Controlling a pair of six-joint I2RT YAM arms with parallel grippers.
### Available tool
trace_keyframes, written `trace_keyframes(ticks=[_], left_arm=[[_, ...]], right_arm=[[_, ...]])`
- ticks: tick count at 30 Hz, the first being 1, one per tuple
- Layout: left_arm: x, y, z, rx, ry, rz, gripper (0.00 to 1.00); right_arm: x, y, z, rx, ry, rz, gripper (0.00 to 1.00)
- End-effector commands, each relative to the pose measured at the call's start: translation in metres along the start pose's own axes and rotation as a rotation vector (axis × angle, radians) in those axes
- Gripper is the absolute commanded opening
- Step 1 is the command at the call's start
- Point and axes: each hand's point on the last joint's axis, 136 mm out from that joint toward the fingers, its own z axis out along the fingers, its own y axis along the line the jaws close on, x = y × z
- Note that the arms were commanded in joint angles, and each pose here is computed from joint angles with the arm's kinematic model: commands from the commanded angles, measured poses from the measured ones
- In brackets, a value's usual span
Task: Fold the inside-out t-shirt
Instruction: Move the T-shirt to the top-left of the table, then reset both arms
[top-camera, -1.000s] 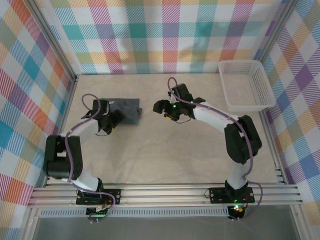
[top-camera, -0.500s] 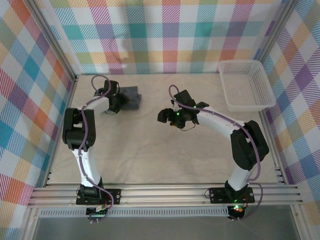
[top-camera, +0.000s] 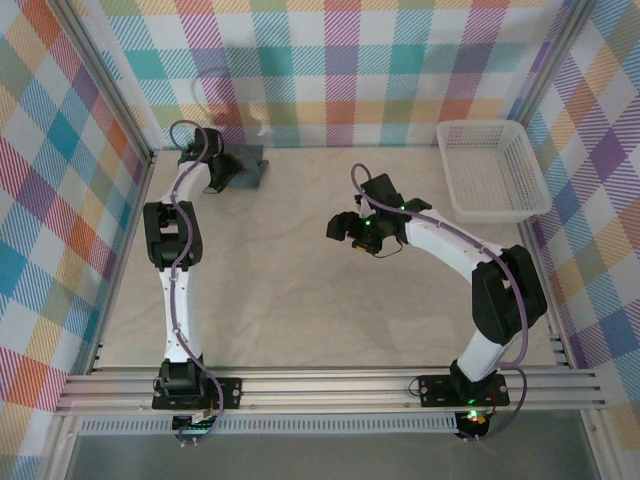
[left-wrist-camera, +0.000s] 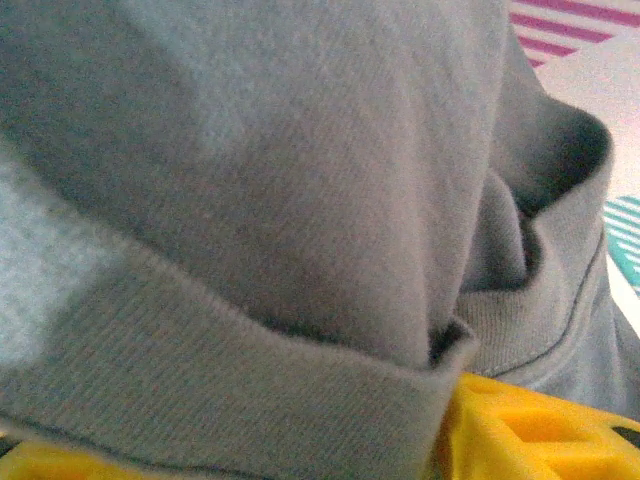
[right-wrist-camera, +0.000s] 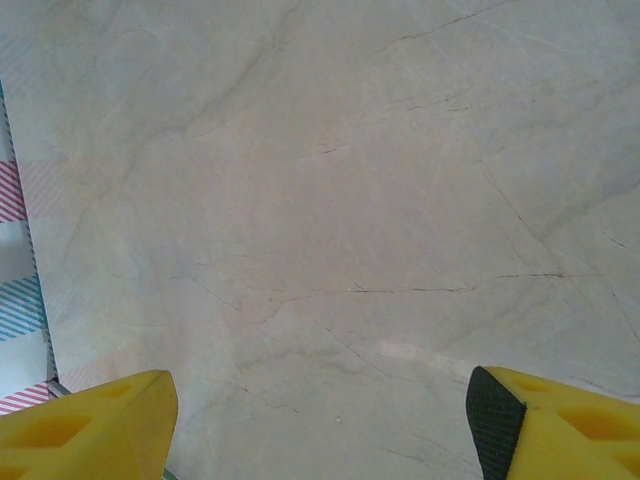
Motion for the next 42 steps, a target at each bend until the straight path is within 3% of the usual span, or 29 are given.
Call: trace_keyframes(ticks=[1, 5, 10, 16, 17, 21, 24, 25, 28, 30, 33, 35, 36, 37, 42], left_arm=[[-0.007, -0.01, 0.003, 0.051, 0.028, -0.006, 0.61], [-0.018, -0.054, -0.033, 0.218, 0.0, 0.081, 0.71], [-0.016, -0.077, -0.133, 0.358, -0.141, 0.123, 0.85], [0.055, -0.045, -0.24, 0.378, -0.242, 0.206, 0.95], [0.073, -0.035, -0.253, 0.356, -0.258, 0.245, 1.0], [0.134, 0.009, -0.293, 0.255, -0.336, 0.394, 1.0], [0.158, 0.051, -0.295, 0.191, -0.387, 0.469, 1.0], [0.161, 0.066, -0.294, 0.142, -0.416, 0.479, 1.0], [0.16, 0.114, -0.29, -0.018, -0.533, 0.486, 1.0], [0.158, 0.133, -0.285, -0.058, -0.595, 0.471, 1.0], [0.154, 0.121, -0.285, -0.016, -0.621, 0.544, 1.0], [0.154, 0.112, -0.277, -0.013, -0.628, 0.637, 1.0], [0.153, 0.111, -0.27, -0.025, -0.63, 0.678, 1.0], [0.152, 0.113, -0.262, -0.035, -0.632, 0.693, 1.0], [0.136, 0.107, -0.207, 0.073, -0.608, 0.693, 1.0]], right_arm=[[-0.005, 0.011, -0.012, -0.025, 0.002, -0.022, 0.77], [-0.013, 0.011, -0.03, -0.035, -0.028, -0.037, 0.77], [-0.026, -0.01, -0.071, 0.002, -0.173, -0.104, 0.8], [-0.04, -0.068, -0.13, 0.152, -0.451, -0.175, 0.88], [-0.041, -0.081, -0.138, 0.206, -0.508, -0.199, 0.91], [-0.047, -0.13, -0.155, 0.412, -0.788, -0.352, 1.0], [-0.046, -0.189, -0.162, 0.646, -0.946, -0.318, 1.0], [-0.046, -0.206, -0.158, 0.682, -0.946, -0.311, 1.0], [-0.054, -0.234, -0.126, 0.666, -0.826, -0.326, 1.0], [-0.08, -0.223, -0.112, 0.615, -0.809, -0.431, 1.0], [-0.1, -0.232, -0.102, 0.517, -0.833, -0.411, 1.0], [-0.091, -0.229, -0.106, 0.36, -0.892, -0.439, 1.0], [-0.086, -0.235, -0.108, 0.366, -0.953, -0.421, 1.0], [-0.083, -0.241, -0.106, 0.384, -0.906, -0.387, 1.0], [-0.087, -0.238, -0.107, 0.408, -0.914, -0.397, 1.0]])
